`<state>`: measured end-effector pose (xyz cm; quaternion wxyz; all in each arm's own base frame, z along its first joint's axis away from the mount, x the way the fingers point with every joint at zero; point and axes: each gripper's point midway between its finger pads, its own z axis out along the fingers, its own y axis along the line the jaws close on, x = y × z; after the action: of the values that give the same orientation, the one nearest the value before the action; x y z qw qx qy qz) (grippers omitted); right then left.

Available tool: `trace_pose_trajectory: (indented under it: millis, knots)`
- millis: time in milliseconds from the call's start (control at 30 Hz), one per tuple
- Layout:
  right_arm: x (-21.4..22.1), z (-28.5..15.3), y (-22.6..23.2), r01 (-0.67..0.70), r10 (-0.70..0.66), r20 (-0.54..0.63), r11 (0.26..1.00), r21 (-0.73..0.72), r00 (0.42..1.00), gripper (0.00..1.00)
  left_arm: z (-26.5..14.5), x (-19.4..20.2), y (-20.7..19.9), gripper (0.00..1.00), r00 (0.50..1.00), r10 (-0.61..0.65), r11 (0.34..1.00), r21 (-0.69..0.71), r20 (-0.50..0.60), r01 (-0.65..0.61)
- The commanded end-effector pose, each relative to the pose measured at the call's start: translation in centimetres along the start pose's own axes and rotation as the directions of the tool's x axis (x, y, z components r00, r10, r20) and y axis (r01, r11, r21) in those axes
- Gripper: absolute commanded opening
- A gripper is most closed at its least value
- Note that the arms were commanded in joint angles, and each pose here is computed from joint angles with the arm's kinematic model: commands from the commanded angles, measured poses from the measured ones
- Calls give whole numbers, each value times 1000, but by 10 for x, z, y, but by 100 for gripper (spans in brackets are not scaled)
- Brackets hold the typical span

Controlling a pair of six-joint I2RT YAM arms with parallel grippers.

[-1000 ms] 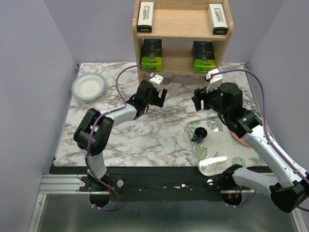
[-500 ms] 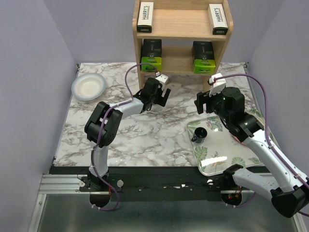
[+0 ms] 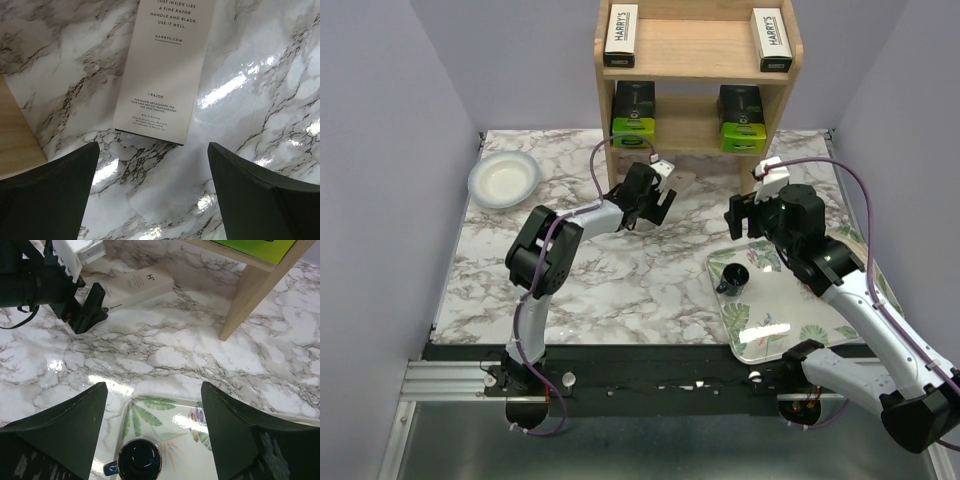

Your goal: Place and organize the shaving razors onto the shelf

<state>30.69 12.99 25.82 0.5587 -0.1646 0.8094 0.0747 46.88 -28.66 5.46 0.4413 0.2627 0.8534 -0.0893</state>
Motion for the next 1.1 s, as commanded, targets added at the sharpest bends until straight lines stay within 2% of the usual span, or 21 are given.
trace_pose_trajectory:
  millis: [0, 67, 167, 367, 400, 433, 500, 533, 633, 733, 867, 933, 1000, 1067]
  knots:
    - [0, -2, -5, -24, 24, 20, 1000, 18, 1000, 84, 5, 1, -10, 99, 999, 35, 998, 44, -19, -34]
    - [1, -2, -4, -50, 50, 19, 999, 16, 999, 84, 9, 1, -11, 98, 999, 41, 998, 49, -25, -40]
    - [2, -1, -4, -52, 52, 16, 998, 18, 999, 84, 14, 13, -13, 98, 994, 58, 997, 56, -92, -53]
    - [7, 0, -8, -59, 58, 11, 998, 31, 998, 84, 17, 12, -14, 95, 994, 51, 998, 48, -93, -47]
    - [8, 0, -8, -63, 63, 8, 998, 31, 998, 84, 17, 12, -15, 92, 994, 57, 997, 56, -91, -52]
    - [9, 0, -7, -62, 62, 5, 998, 30, 998, 84, 16, 12, -18, 83, 994, 62, 996, 69, -89, -56]
    - [11, 1, -9, -65, 65, 3, 997, 34, 998, 84, 14, 11, -21, 75, 995, 68, 995, 84, -75, -62]
    - [11, 1, -9, -64, 64, 3, 997, 35, 998, 84, 13, 11, -22, 67, 995, 71, 994, 83, -72, -65]
    - [12, 3, -11, -64, 64, 2, 997, 40, 998, 84, 8, 9, -28, 54, 996, 71, 991, 121, -55, -64]
    - [13, 3, -11, -59, 59, -3, 997, 40, 998, 84, -2, 11, -33, 47, 996, 69, 987, 150, -56, -60]
    - [16, 3, -10, -57, 57, -11, 998, 37, 998, 84, -18, 16, -37, 44, 997, 55, 984, 171, -49, -46]
    - [16, 3, -9, -57, 57, -12, 998, 32, 998, 84, -29, 22, -40, 44, 997, 43, 984, 177, -57, -32]
    - [16, 3, -9, -57, 57, -11, 998, 28, 998, 84, -36, 23, -38, 55, 998, 30, 986, 167, -53, -21]
    - [16, 3, -9, -55, 55, -13, 998, 29, 998, 84, -39, 11, -33, 87, 998, 59, 988, 146, 1, -59]
